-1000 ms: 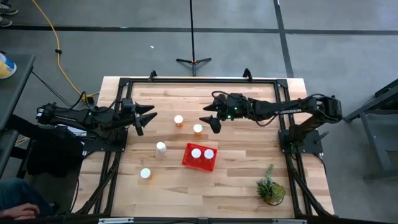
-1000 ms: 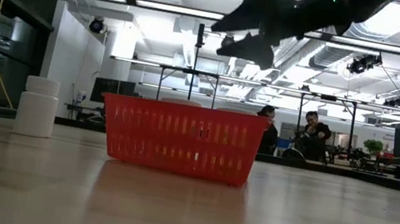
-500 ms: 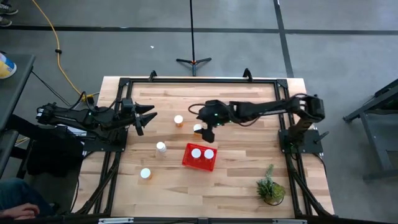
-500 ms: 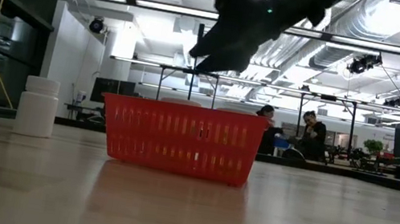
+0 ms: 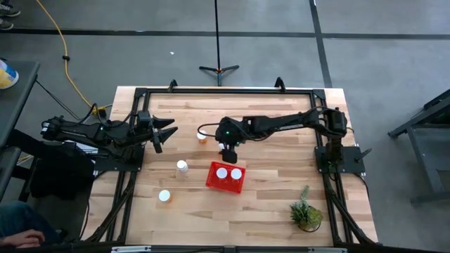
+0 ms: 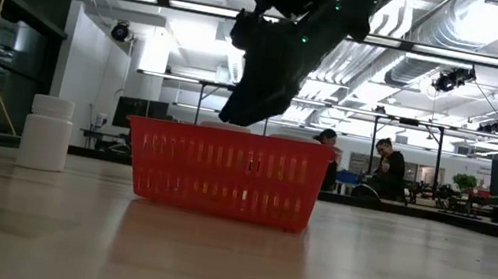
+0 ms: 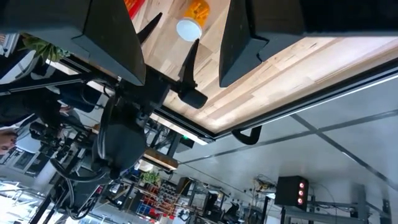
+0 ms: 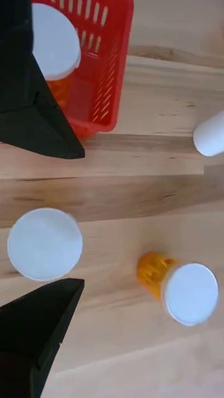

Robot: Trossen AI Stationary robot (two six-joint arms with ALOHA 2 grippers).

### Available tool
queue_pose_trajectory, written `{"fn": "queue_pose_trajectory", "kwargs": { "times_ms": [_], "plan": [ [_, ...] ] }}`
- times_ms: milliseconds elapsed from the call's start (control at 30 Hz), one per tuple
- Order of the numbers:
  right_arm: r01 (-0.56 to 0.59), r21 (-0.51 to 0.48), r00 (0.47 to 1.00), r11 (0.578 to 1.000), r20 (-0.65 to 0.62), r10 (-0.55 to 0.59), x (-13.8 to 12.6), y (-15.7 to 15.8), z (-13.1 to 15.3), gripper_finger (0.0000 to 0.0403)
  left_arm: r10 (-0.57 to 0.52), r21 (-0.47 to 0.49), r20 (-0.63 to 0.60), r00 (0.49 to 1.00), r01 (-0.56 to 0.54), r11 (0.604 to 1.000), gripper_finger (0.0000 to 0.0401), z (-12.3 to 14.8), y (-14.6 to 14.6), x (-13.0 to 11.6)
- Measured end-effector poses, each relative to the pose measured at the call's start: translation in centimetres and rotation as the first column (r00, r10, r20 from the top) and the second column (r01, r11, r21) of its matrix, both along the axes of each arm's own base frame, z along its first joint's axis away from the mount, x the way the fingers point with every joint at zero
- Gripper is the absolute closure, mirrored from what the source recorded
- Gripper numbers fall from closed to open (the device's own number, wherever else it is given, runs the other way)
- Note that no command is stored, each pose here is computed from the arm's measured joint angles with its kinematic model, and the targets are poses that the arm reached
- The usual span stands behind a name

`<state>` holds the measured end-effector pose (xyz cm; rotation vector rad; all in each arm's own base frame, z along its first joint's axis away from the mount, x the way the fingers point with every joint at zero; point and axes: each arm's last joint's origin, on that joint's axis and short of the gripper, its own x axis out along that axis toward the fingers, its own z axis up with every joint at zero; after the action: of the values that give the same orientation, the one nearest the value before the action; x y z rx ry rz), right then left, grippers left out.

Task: Pick and place pill bottles into a basket
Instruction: Put the top right orange pill bottle into the red bin

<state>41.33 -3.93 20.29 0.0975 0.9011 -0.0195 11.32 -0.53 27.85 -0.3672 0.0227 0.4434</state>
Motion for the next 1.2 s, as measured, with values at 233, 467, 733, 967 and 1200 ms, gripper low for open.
{"fn": "queue_pose_trajectory", "kwargs": {
  "times_ms": [233,467,733,967,1200],
  "plan": [
    [-0.046,-0.073,0.998,0.996,-0.054,0.042,-0.4,-0.8,-0.5,0.0082,-0.003,-0.001,0.0,1.0,0.003,1.0,0.0162,0.0,0.0,0.0],
    [-0.072,-0.033,0.996,0.997,-0.053,0.07,-0.3,-1.6,-1.1,0.0082,-0.003,0.0,0.0,1.0,0.003,1.0,0.0162,0.0,0.0,0.0],
    [-0.075,-0.031,0.994,0.997,-0.081,0.073,0.4,-1.8,-3.2,0.0082,-0.003,-0.001,0.001,1.0,0.003,1.0,0.0162,0.0,0.0,0.0],
    [-0.097,-0.051,0.992,0.994,-0.083,0.092,0.4,-1.8,-3.3,0.0083,-0.002,-0.001,0.002,1.0,0.002,1.0,0.0162,0.0,0.0,0.0],
    [-0.108,-0.058,0.991,0.992,-0.084,0.103,0.4,-1.8,-3.4,0.0098,-0.002,-0.003,0.003,1.0,0.002,1.0,0.0162,0.0,0.0,0.0]
  ]
}}
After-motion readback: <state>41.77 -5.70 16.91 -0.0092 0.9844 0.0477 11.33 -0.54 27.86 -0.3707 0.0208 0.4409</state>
